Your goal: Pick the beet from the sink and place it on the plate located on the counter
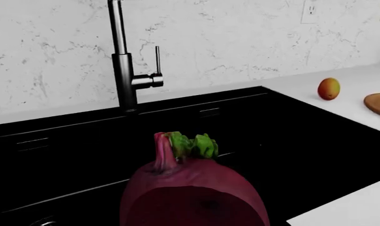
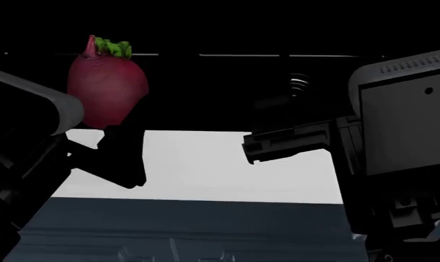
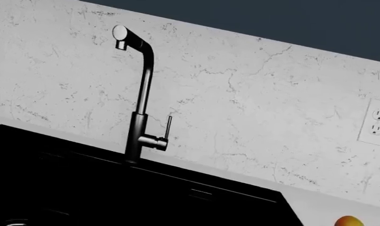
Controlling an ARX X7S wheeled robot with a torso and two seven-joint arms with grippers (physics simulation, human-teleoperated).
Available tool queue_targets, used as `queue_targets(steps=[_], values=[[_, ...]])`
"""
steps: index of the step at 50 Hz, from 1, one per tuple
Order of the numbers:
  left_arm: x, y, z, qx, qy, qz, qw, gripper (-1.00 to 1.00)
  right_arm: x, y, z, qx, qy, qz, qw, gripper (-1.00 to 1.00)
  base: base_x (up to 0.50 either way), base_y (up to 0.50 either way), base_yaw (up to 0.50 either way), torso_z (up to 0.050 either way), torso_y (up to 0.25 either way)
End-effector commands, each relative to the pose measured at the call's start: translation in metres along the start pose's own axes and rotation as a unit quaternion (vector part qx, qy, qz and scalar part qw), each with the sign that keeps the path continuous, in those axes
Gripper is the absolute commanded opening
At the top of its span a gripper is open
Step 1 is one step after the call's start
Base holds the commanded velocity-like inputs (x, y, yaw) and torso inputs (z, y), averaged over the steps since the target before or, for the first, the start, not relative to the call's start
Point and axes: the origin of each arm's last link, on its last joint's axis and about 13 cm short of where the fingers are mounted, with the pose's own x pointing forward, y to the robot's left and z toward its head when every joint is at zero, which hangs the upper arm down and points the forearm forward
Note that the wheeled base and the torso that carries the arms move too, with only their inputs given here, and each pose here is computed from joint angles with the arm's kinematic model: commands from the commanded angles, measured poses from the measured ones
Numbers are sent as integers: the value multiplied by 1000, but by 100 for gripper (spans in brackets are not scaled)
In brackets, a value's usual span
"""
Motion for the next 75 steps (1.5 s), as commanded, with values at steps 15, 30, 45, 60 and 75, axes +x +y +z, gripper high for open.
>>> queue_targets(steps=[15,30,45,60,75], values=[[0,0,5,-5,-14,5,1000,-100,-1,0,0,-5,-2,2,1000,100,0,-500,0,0,0],[-1,-1,0,-4,-14,3,1000,-100,-1,1,0,-8,-2,4,1000,100,0,-500,0,0,1],[0,-1,3,-4,-14,2,1000,-100,-1,1,0,-9,-3,4,1000,100,0,-500,0,0,0],[-1,-1,4,-3,-15,2,1000,-100,-1,0,2,-9,-5,5,1000,100,0,-500,0,0,1],[0,-1,2,0,-17,3,1000,-100,-1,-1,1,-11,-5,3,1000,100,0,-500,0,0,1]])
